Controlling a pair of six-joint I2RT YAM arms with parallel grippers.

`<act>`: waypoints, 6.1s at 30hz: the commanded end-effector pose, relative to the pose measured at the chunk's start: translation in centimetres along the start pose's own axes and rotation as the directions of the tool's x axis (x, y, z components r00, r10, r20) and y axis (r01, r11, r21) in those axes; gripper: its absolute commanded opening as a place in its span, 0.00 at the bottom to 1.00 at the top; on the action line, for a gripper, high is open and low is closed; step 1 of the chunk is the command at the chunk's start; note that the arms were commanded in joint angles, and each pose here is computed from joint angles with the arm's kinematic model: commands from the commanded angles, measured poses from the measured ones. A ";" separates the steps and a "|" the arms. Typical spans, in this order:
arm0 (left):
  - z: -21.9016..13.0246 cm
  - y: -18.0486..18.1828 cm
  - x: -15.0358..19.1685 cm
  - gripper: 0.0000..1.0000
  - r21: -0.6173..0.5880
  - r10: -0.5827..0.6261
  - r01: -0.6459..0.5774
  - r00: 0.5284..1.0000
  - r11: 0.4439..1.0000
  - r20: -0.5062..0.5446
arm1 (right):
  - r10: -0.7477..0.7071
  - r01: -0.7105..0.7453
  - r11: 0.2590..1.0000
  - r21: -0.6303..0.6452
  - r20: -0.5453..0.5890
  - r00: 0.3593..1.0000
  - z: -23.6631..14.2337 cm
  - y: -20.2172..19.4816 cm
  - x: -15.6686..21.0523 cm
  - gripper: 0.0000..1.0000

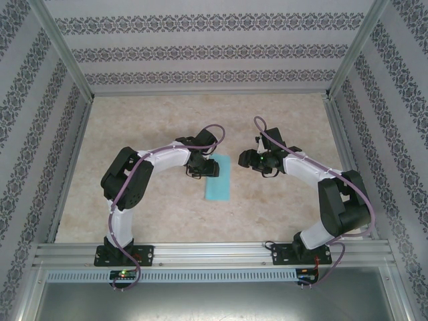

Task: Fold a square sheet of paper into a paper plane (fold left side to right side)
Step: Hold the square sheet of paper at the center of the table, then first fold the square sheet of paper in half at the center of the table.

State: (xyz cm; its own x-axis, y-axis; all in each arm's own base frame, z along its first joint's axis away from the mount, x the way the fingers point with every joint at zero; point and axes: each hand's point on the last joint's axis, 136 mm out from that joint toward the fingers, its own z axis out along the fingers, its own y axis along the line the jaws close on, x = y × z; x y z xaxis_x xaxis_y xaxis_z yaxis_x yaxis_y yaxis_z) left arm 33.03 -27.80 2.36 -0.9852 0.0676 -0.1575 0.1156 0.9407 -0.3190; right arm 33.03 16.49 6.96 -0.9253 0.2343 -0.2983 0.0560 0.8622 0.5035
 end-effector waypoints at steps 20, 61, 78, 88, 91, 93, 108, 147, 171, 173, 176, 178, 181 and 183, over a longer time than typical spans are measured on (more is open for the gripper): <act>2.5 -0.1 1.6 0.52 -0.016 -0.015 0.014 0.998 1.000 -0.063 | -0.022 0.022 1.000 -0.007 -0.003 1.000 0.0 0.6 0.4 0.61; 3.0 -0.2 2.2 0.52 -0.037 0.040 -0.044 0.994 0.998 -0.103 | -0.031 0.031 0.999 -0.017 -0.010 0.999 0.2 1.1 0.5 0.62; 2.9 -0.3 2.0 0.52 -0.049 0.050 -0.055 0.994 0.997 -0.102 | -0.036 0.036 0.999 -0.019 -0.012 0.999 0.2 1.3 0.6 0.62; 2.9 -0.3 2.0 0.52 -0.052 0.047 -0.053 0.994 0.997 -0.101 | -0.038 0.038 0.999 -0.034 -0.028 0.999 0.5 1.7 0.9 0.59; 2.9 -0.3 2.0 0.52 -0.052 0.048 -0.054 0.994 0.997 -0.101 | -0.039 0.038 0.999 -0.033 -0.035 0.999 0.7 1.8 1.0 0.59; 2.9 -0.3 1.9 0.52 -0.051 0.047 -0.052 0.994 0.997 -0.099 | -0.040 0.039 0.999 -0.034 -0.035 0.999 0.8 1.8 1.0 0.59; 3.0 -0.3 2.0 0.52 -0.052 0.042 -0.047 0.994 0.998 -0.101 | -0.020 0.008 0.992 -0.125 -0.102 0.995 2.5 3.6 2.7 0.32; -0.3 -1.3 0.2 0.54 -0.044 0.071 -0.071 0.997 0.996 -0.011 | -0.012 0.023 0.999 0.031 -0.329 0.944 7.9 0.6 8.1 0.00; -9.6 -6.6 -2.7 0.35 0.398 -0.010 -0.069 0.981 0.915 0.193 | -0.020 0.035 0.999 0.040 -0.334 0.942 7.9 0.4 8.3 0.00; -8.5 -6.6 -2.6 0.32 0.413 -0.029 -0.044 0.985 0.910 0.170 | -0.021 0.038 0.998 0.044 -0.335 0.942 7.9 0.4 8.3 0.00; -6.6 -6.4 -2.2 0.28 0.426 -0.046 -0.012 0.991 0.905 0.124 | -0.025 0.043 0.998 0.047 -0.334 0.942 7.8 0.4 8.2 0.00; -5.5 -6.5 -2.0 0.26 0.440 -0.051 0.003 0.994 0.898 0.097 | -0.024 0.043 0.998 0.048 -0.336 0.942 7.8 0.3 8.2 0.00; -4.3 -6.6 -1.9 0.25 0.459 -0.054 0.015 0.996 0.888 0.073 | -0.025 0.044 0.998 0.048 -0.335 0.942 7.9 0.4 8.2 0.00; -3.6 -6.3 -1.7 0.25 0.455 -0.056 0.023 0.997 0.890 0.060 | -0.023 0.043 0.998 0.050 -0.336 0.941 7.9 0.4 8.2 0.00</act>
State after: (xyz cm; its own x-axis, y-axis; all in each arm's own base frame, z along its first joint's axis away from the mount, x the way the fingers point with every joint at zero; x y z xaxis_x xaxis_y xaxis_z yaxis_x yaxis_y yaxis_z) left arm 33.00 -31.78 7.46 -0.9821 0.0017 -0.1886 0.1294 0.7334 -0.6673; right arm 30.84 23.86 1.48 -0.9911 0.0685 -0.1144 -0.0059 0.8349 0.5504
